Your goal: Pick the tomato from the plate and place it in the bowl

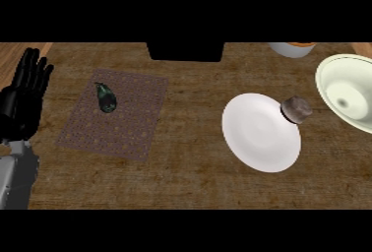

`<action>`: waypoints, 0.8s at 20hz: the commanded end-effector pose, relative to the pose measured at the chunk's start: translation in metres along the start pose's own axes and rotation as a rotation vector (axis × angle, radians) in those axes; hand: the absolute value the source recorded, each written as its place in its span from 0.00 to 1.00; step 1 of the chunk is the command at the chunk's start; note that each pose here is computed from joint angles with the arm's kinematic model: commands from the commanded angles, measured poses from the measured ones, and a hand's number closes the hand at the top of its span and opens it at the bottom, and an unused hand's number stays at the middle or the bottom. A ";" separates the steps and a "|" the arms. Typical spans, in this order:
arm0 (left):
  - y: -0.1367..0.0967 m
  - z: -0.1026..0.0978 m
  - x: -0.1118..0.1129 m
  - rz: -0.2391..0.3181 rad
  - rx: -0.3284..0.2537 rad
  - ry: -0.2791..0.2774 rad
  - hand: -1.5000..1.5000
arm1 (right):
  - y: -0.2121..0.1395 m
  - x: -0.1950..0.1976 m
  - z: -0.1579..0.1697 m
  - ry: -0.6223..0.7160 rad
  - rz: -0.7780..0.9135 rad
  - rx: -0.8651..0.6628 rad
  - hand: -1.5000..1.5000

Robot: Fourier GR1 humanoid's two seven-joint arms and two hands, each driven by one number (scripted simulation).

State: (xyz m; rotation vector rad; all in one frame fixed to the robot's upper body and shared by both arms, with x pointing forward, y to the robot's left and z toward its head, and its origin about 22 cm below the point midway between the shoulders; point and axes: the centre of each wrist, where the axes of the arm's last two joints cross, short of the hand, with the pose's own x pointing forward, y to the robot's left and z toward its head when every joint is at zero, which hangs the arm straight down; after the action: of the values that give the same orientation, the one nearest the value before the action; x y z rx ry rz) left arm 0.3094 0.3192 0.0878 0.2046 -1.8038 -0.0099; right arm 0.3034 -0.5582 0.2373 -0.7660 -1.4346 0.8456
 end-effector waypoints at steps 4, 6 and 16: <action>0.005 0.010 0.000 -0.001 0.014 0.006 0.50 | 0.066 0.006 -0.046 0.004 0.022 0.081 1.00; 0.002 0.014 -0.009 0.008 0.025 0.018 0.50 | 0.081 0.017 -0.060 0.031 0.067 0.052 1.00; -0.005 0.009 0.000 0.022 -0.003 -0.008 0.50 | 0.160 -0.019 -0.053 0.183 -0.195 0.051 0.00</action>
State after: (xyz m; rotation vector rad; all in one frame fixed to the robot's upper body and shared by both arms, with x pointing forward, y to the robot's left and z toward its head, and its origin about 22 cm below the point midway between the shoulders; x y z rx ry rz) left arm 0.3067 0.3191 0.0889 0.1983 -1.8117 0.0075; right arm 0.3519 -0.4996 0.1168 -0.7212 -1.2699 0.7387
